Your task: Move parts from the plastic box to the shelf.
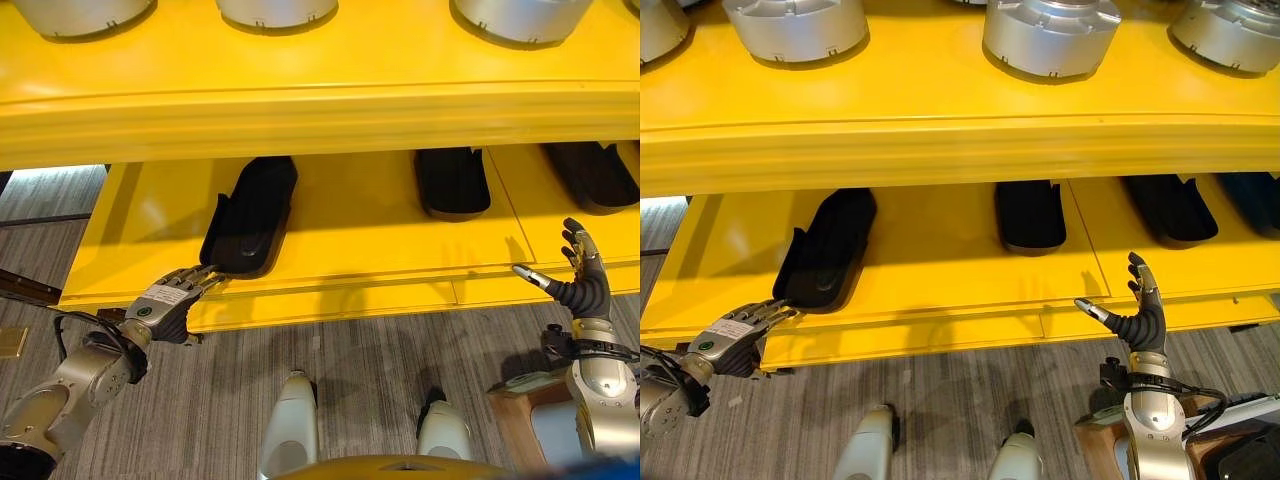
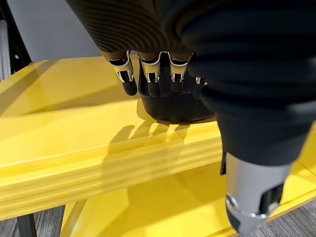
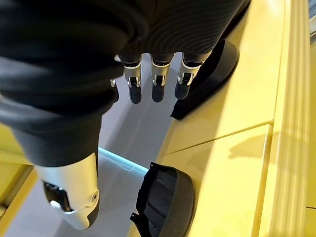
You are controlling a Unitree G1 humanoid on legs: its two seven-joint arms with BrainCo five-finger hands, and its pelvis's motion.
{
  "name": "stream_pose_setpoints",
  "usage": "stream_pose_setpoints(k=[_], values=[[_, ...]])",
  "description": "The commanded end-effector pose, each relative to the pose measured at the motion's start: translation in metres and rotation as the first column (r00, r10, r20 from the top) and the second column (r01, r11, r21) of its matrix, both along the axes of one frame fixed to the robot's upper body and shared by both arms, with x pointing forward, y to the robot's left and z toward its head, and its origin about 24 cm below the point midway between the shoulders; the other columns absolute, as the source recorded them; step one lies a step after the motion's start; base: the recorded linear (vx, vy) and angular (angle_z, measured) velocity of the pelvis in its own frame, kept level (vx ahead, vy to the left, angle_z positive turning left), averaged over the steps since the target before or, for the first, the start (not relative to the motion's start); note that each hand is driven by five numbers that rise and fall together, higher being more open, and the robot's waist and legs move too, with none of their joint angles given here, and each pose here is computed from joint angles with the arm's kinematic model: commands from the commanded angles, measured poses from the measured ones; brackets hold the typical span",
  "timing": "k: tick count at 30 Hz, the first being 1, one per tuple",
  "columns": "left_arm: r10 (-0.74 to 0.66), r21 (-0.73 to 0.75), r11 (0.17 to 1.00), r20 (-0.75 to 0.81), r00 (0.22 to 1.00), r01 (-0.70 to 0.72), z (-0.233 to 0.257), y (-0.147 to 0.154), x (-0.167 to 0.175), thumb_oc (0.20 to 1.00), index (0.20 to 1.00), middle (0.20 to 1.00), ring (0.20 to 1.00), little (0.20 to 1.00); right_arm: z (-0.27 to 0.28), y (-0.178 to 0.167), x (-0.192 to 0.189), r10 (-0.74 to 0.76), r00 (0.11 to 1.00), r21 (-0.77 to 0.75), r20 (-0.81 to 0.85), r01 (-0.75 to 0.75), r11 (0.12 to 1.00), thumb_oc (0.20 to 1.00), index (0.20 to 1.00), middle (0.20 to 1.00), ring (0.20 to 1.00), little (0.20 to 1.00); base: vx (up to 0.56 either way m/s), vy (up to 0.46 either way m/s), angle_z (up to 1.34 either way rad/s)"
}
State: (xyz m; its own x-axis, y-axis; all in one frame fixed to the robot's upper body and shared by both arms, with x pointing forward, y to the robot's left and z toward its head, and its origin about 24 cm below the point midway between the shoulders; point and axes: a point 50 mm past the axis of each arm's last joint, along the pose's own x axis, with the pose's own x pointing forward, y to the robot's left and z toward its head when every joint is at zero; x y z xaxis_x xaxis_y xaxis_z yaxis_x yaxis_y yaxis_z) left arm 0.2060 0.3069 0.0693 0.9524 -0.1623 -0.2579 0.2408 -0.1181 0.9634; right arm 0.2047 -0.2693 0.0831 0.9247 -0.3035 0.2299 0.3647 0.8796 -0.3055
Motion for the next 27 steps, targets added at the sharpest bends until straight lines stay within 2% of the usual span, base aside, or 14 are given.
stream_pose_setpoints(k=[1, 12, 27], values=[[0.018, -0.004, 1.0, -0.001, 1.0, -0.018, -0.001, 0.004, 0.002, 1.0, 1.0, 1.0, 1.0, 1.0, 0.026, -0.004, -0.001, 0.003, 0.993, -0.049, 0.121, 0.003, 0.999, 1.0, 1.0, 1.0, 1.0, 1.0, 0.0, 0.0, 0.0], [0.058, -0.03, 0.998, -0.076, 0.995, -0.061, -0.02, 0.007, -0.005, 1.0, 1.0, 1.0, 1.0, 1.0, 0.027, -0.003, 0.0, 0.01, 0.992, -0.05, 0.128, -0.004, 0.999, 1.0, 1.0, 1.0, 1.0, 1.0, 0.0, 0.0, 0.0], [0.039, 0.007, 0.999, -0.047, 0.998, -0.039, -0.019, 0.004, 0.006, 1.0, 1.0, 1.0, 1.0, 1.0, 0.026, -0.003, 0.0, 0.013, 0.993, -0.055, 0.117, -0.007, 0.998, 1.0, 1.0, 1.0, 1.0, 1.0, 0.0, 0.0, 0.0]])
